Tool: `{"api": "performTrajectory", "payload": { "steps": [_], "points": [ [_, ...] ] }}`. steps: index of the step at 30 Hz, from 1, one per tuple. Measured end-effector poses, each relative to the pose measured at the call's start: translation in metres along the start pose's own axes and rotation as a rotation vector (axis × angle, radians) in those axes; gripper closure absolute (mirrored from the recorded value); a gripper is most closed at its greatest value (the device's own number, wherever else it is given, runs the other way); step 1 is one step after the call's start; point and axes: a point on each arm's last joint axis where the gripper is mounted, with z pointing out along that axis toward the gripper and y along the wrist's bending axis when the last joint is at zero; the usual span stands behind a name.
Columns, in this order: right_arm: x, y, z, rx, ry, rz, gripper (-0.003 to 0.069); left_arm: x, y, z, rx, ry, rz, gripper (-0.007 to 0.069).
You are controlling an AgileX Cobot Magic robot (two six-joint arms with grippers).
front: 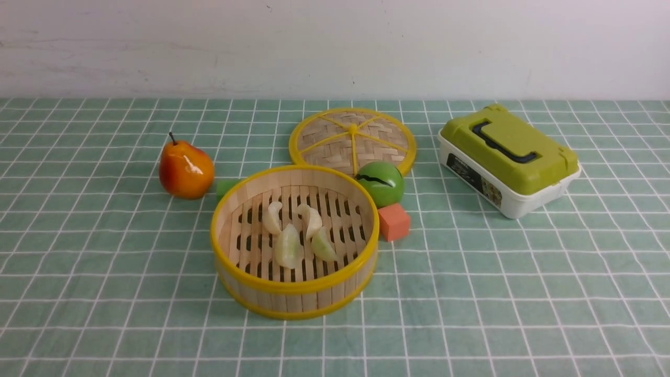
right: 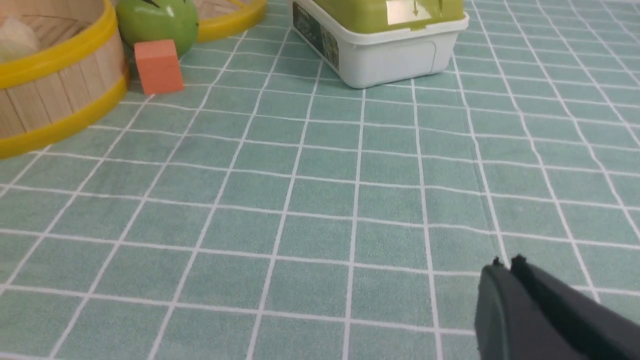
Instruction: Put the dumplings into the steamer on the table with the blue tablecloth.
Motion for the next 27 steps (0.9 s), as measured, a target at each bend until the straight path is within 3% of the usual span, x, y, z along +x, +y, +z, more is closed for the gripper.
{"api": "performTrajectory", "payload": {
  "steps": [27],
  "points": [
    [0.0010,0.0003,-0.0008,-0.002,0.029,0.063,0.0622,0.0000,0.0000,0.0000,0.000,0.000,0.000,0.0514]
  ]
}}
